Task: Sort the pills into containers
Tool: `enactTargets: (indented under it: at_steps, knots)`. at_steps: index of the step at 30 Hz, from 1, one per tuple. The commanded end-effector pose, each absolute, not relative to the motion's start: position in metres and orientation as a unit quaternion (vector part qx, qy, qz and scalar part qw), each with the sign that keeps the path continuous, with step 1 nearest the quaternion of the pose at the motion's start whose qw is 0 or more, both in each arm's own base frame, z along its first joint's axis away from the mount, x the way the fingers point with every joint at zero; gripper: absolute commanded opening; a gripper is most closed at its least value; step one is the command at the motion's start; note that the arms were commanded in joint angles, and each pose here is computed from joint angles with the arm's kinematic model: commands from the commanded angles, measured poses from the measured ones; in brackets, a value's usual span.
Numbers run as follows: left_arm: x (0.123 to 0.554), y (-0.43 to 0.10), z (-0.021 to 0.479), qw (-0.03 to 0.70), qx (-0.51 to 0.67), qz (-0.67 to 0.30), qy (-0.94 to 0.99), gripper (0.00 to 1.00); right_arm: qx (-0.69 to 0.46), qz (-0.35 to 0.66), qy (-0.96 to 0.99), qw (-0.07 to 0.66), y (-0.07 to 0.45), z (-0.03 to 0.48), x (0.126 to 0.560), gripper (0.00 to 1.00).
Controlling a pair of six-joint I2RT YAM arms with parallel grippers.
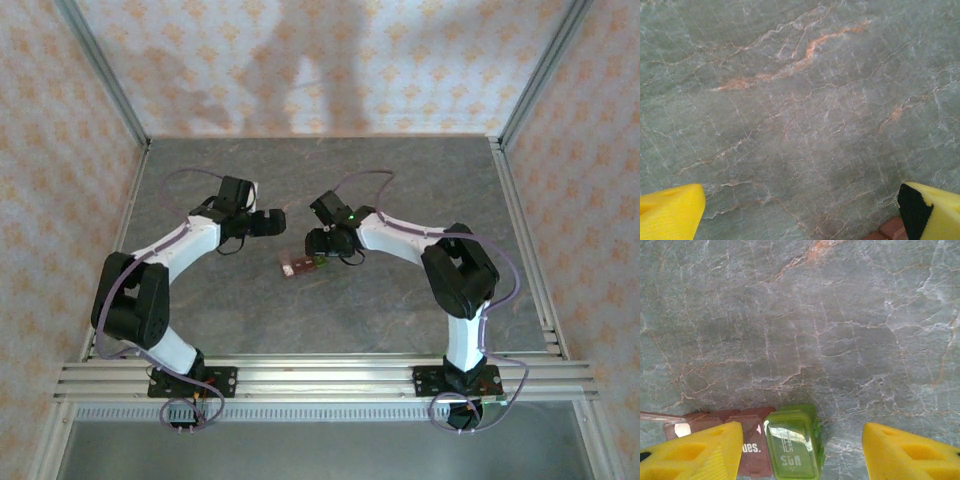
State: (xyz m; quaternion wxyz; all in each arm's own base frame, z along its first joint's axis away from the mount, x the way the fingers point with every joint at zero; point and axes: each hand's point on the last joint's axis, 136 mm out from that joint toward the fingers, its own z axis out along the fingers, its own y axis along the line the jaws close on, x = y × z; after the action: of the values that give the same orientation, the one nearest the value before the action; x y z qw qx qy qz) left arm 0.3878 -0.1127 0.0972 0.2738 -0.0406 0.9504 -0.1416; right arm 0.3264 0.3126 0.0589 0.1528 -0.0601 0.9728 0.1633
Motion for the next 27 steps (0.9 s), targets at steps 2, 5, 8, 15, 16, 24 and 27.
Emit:
enactTargets:
  at_steps: [2, 5, 8, 15, 16, 24, 27]
  knots:
    - [0.382, -0.111, 0.096, 0.252, -0.034, -0.14, 0.957, 0.97, -0.078, 0.142, 0.976, 0.145, 0.315, 0.052, 0.322, 0.63]
    - [0.379, -0.111, 0.094, 0.243, -0.031, -0.139, 0.959, 0.94, -0.075, 0.135, 0.978, 0.139, 0.313, 0.045, 0.321, 0.61]
    - [0.376, -0.112, 0.091, 0.231, -0.028, -0.139, 0.963, 0.87, -0.073, 0.129, 0.98, 0.133, 0.312, 0.038, 0.32, 0.6]
    - [0.372, -0.116, 0.086, 0.21, -0.026, -0.147, 0.966, 0.63, -0.066, 0.12, 0.983, 0.122, 0.309, 0.025, 0.318, 0.58]
    - [0.372, -0.115, 0.085, 0.208, -0.027, -0.145, 0.967, 0.62, -0.065, 0.119, 0.983, 0.121, 0.308, 0.024, 0.317, 0.58]
    - [0.368, -0.121, 0.073, 0.172, -0.024, -0.152, 0.973, 0.37, -0.057, 0.121, 0.984, 0.12, 0.308, 0.022, 0.316, 0.57]
    - [0.366, -0.125, 0.067, 0.155, -0.025, -0.162, 0.974, 0.23, -0.054, 0.12, 0.984, 0.118, 0.307, 0.02, 0.315, 0.56]
